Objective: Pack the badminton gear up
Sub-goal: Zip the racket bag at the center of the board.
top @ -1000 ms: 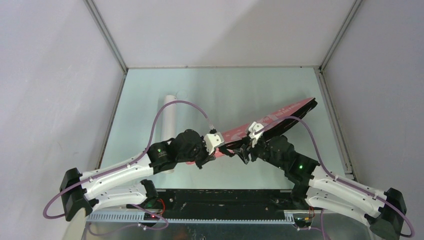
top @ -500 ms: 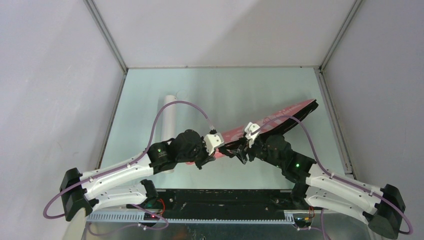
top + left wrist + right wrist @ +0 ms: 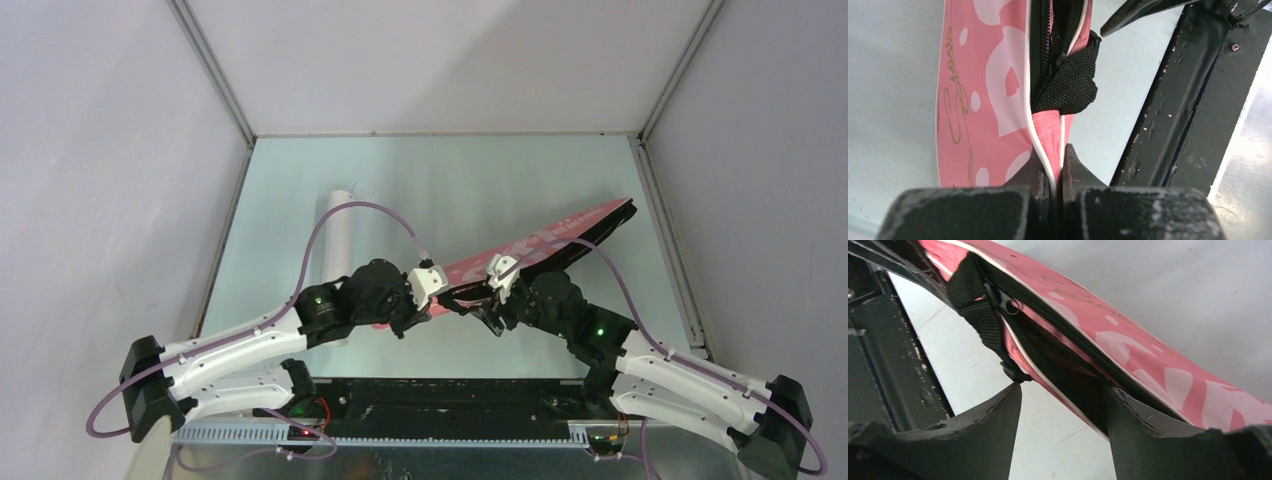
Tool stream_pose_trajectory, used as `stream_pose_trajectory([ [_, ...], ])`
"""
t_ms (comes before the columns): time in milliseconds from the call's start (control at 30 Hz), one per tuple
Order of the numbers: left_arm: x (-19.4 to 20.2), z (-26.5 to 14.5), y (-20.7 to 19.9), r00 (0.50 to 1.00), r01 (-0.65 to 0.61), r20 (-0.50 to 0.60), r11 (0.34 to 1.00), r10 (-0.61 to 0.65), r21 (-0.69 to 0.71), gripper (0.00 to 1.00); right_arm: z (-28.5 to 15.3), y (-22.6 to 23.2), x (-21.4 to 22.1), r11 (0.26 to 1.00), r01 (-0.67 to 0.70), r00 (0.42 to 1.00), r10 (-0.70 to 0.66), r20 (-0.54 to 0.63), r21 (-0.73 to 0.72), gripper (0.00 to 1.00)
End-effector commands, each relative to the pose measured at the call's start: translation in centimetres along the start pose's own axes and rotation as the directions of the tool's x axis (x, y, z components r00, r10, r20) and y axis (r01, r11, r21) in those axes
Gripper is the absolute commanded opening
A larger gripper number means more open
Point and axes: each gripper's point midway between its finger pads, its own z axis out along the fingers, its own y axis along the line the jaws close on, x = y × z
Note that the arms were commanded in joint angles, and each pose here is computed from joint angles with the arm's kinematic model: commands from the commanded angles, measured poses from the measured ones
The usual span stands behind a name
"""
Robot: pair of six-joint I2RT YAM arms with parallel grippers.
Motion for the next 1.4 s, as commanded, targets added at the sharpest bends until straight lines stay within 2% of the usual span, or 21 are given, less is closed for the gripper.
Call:
stream_pose_trajectory([
  [0, -0.7, 0.0, -1.9, 0.999, 0.028, 0.032, 0.995, -0.032, 0.095, 0.00, 0.2, -1.6, -1.7, 0.997, 0.033, 0.999, -0.035, 0.038, 0.063, 0.63],
  [233, -0.6, 0.0, -2.0, 0.999, 0.034, 0.025, 0.995, -0.037, 0.097, 0.00, 0.3, -3.6, -1.6, 0.986, 0.059, 0.998, -0.063, 0.023, 0.155, 0.63],
  [367, -0.6, 0.0, -2.2, 0.999, 0.031, 0.025, 0.994, -0.034, 0.109, 0.00, 0.2, -3.9, -1.7, 0.985, 0.070, 0.997, -0.076, 0.030, 0.159, 0.62],
  [467, -0.6, 0.1, -2.2, 0.999, 0.035, 0.016, 0.993, -0.037, 0.112, 0.00, 0.5, -4.0, -2.1, 0.983, 0.079, 0.995, -0.088, 0.051, 0.169, 0.61],
  [567, -0.7, 0.3, -2.4, 0.999, 0.037, 0.016, 0.992, -0.039, 0.123, 0.00, 1.5, -3.8, -3.9, 0.985, 0.071, 0.988, -0.091, 0.125, 0.158, 0.59],
  [800, -0.9, 0.4, -2.6, 0.999, 0.036, 0.019, 0.990, -0.039, 0.138, 0.00, 4.2, 0.1, -7.0, 0.997, 0.081, 0.961, -0.083, 0.265, 0.019, 0.57],
  [1000, -0.8, 0.3, -2.6, 0.999, 0.040, 0.021, 0.990, -0.043, 0.136, 0.00, 3.7, 2.4, -10.7, 0.993, -0.033, 0.913, 0.076, 0.400, -0.113, 0.56],
  [1133, -0.5, 0.4, -2.6, 0.999, 0.046, 0.020, 0.990, -0.049, 0.133, 0.00, 3.4, 3.4, -11.7, 0.978, -0.099, 0.891, 0.170, 0.421, -0.185, 0.56],
  [1367, -0.6, 0.5, -2.3, 0.998, 0.045, 0.027, 0.992, -0.048, 0.117, 0.00, 3.1, 5.8, -12.4, 0.933, -0.134, 0.872, 0.271, 0.406, -0.335, 0.58],
])
